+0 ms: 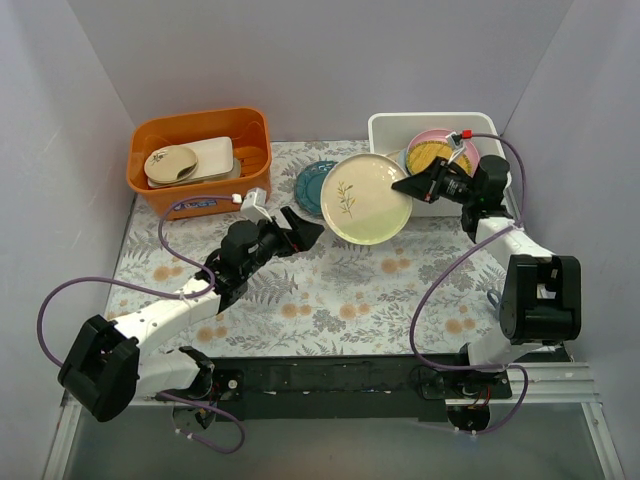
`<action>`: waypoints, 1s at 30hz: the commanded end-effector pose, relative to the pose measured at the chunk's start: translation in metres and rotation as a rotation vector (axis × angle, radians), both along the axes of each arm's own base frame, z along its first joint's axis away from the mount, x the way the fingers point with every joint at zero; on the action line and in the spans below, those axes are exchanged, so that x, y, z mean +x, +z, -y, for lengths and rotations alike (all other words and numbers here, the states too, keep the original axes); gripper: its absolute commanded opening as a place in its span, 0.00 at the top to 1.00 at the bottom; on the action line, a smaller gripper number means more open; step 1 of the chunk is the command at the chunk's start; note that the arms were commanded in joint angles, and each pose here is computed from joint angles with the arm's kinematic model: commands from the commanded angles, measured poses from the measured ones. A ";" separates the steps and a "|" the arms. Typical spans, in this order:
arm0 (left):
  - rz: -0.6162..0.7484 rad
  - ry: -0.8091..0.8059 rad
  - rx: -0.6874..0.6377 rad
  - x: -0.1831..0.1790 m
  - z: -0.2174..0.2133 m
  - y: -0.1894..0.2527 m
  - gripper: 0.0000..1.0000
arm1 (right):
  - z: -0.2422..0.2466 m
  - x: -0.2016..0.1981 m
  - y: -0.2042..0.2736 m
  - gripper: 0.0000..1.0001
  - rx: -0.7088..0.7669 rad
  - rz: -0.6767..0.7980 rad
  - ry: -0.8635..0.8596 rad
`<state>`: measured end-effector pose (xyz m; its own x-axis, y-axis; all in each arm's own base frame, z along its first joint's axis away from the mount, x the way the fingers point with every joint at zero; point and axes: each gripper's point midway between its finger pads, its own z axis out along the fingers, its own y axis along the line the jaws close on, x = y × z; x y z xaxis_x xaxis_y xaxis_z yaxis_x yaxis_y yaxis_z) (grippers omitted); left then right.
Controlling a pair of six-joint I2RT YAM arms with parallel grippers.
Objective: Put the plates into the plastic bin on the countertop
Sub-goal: Place the plate in the plastic bin.
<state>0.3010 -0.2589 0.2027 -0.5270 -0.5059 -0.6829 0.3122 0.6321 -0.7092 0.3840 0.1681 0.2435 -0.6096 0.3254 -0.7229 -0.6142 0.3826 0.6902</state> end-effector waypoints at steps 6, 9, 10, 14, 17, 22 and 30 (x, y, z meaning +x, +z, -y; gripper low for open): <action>0.061 0.002 0.083 0.006 -0.003 0.013 0.02 | 0.028 0.038 0.051 0.99 0.021 0.107 -0.065; 0.060 -0.008 0.089 0.005 -0.002 0.011 0.02 | 0.036 0.046 0.056 0.99 0.024 0.124 -0.100; 0.057 -0.008 0.090 0.005 -0.001 0.010 0.02 | 0.038 0.049 0.059 0.99 0.027 0.128 -0.106; 0.052 -0.010 0.097 0.004 -0.002 0.008 0.02 | 0.049 0.064 0.066 0.99 0.029 0.131 -0.145; 0.049 -0.003 0.099 0.003 -0.004 0.005 0.02 | 0.056 0.076 0.069 0.99 0.030 0.127 -0.169; 0.038 -0.009 0.111 0.001 -0.005 0.000 0.02 | 0.069 0.097 0.069 0.99 0.046 0.101 -0.205; 0.030 -0.017 0.115 -0.002 -0.006 -0.005 0.02 | 0.093 0.127 0.076 0.99 0.073 0.089 -0.258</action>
